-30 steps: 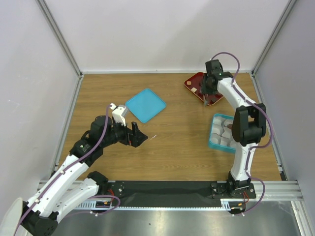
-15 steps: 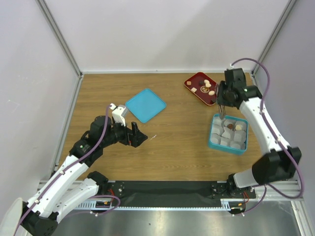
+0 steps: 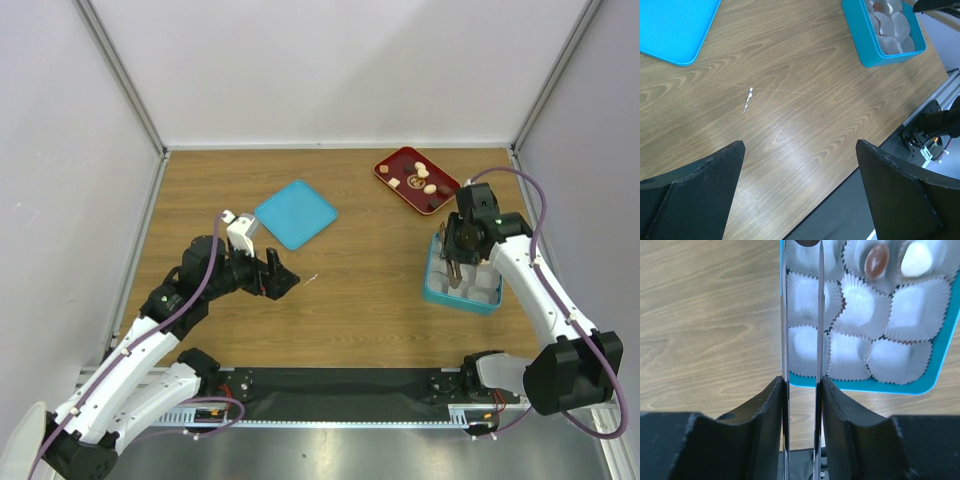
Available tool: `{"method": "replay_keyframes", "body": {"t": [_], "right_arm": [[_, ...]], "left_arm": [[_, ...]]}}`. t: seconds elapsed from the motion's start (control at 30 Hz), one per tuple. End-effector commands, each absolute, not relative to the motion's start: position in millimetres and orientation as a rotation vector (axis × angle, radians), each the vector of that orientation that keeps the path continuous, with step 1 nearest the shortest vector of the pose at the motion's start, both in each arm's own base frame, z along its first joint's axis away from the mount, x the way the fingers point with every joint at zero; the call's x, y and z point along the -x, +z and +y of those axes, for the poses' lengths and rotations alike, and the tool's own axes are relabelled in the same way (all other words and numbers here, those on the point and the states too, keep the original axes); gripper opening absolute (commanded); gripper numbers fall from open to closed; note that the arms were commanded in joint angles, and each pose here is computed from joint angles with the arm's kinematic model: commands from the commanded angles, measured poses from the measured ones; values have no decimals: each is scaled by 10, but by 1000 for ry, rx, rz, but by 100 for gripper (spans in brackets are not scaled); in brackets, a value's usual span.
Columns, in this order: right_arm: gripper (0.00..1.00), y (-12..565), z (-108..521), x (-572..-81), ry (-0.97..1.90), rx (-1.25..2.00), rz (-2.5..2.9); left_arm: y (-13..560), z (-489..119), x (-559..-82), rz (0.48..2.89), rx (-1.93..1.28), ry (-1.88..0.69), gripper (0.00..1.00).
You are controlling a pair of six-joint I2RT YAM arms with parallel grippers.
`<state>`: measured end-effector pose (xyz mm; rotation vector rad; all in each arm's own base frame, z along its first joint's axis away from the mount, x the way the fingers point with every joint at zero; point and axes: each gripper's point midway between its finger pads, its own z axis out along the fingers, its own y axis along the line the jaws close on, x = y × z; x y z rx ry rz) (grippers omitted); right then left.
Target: Pack the chocolate
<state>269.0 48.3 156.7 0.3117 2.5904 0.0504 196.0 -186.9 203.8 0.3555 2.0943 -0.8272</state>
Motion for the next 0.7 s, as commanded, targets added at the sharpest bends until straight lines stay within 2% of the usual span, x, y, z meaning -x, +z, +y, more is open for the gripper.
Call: {"method": "replay_keyframes", "body": {"t": [0.0, 0.23, 0.67], "right_arm": [[37, 1609, 513, -2759, 82, -344, 2545], [38, 1500, 494, -2662, 68, -364, 2568], [45, 1462, 434, -2641, 33, -366, 2538]], "left_arm": [[2136, -1870, -1978, 2047, -372, -832, 100], [2125, -1871, -1984, 2051, -371, -830, 100], [2119, -1872, -1981, 2053, -371, -832, 100]]}}
